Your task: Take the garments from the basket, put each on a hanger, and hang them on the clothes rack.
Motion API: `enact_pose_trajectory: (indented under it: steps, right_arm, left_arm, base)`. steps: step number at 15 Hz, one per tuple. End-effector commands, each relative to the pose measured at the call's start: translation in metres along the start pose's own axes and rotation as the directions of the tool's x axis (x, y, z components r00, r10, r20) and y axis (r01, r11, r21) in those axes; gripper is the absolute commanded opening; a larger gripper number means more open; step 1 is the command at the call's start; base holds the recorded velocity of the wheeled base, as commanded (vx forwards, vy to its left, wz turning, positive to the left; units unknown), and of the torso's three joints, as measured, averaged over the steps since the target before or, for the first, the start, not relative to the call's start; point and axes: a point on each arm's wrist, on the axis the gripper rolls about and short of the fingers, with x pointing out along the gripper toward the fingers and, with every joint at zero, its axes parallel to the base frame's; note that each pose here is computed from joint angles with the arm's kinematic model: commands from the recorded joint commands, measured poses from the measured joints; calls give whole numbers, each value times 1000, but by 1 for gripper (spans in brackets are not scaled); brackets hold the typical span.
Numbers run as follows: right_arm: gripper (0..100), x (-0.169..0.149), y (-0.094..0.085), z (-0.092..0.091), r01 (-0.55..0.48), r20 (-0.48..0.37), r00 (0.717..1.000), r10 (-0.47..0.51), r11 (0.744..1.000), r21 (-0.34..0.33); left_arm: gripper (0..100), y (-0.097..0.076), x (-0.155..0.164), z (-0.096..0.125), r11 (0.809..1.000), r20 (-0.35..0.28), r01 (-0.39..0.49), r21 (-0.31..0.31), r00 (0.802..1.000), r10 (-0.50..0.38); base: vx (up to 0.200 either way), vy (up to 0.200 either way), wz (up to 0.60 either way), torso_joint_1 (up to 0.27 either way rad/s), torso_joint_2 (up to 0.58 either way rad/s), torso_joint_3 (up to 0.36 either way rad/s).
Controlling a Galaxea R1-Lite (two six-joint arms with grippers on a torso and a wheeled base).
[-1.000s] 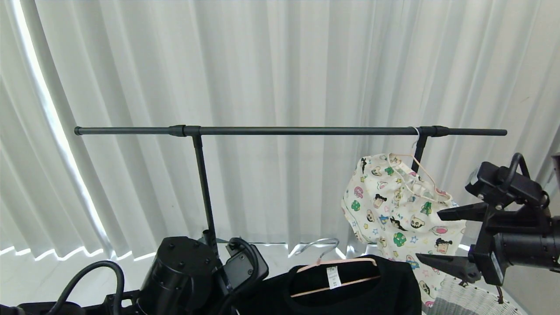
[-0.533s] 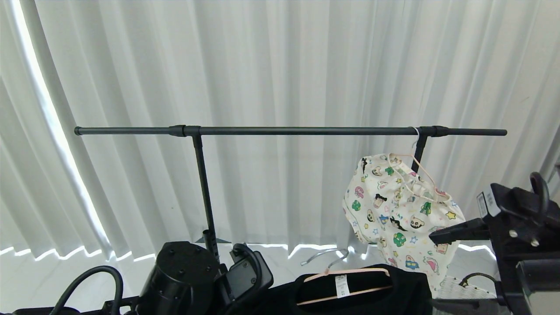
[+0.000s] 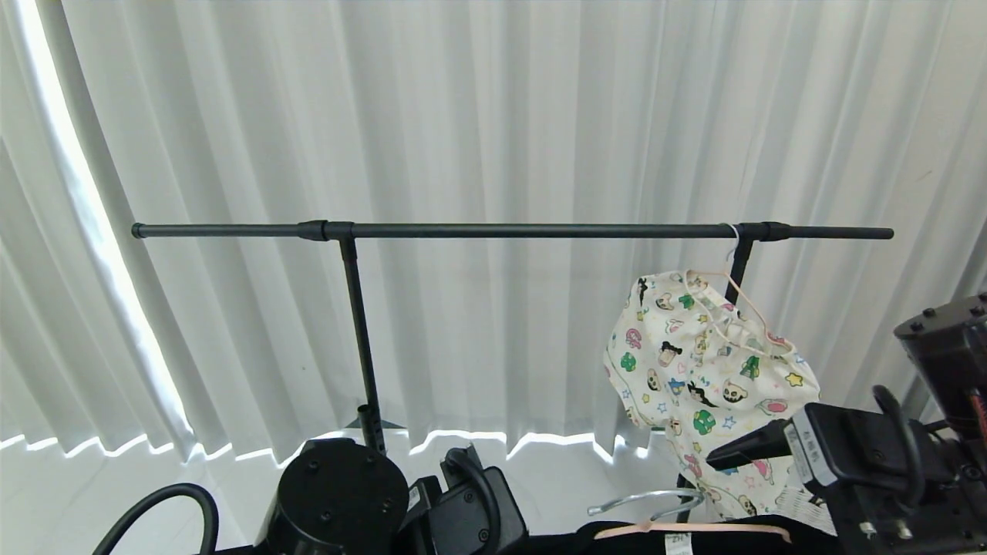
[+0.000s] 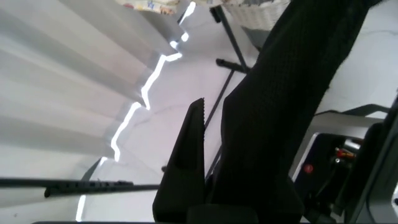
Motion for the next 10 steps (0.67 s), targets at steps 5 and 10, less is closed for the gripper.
enact_pose_trajectory:
  steps: [5,10]
  right_arm:
    - [100,25,-13,-1,-17,-45,999,18,1000,16]
    - [100,27,-11,-2,-27,-49,998,28,1000,14]
  left_arm:
    - [0,1,-8,6,999,-1,41,-1,999,-41]
    - [0,7,-7,7,1000,1,22,-12,1000,-22]
  base:
    - [0,0,0,0,0,0]
    - [0,0,0,0,0,0]
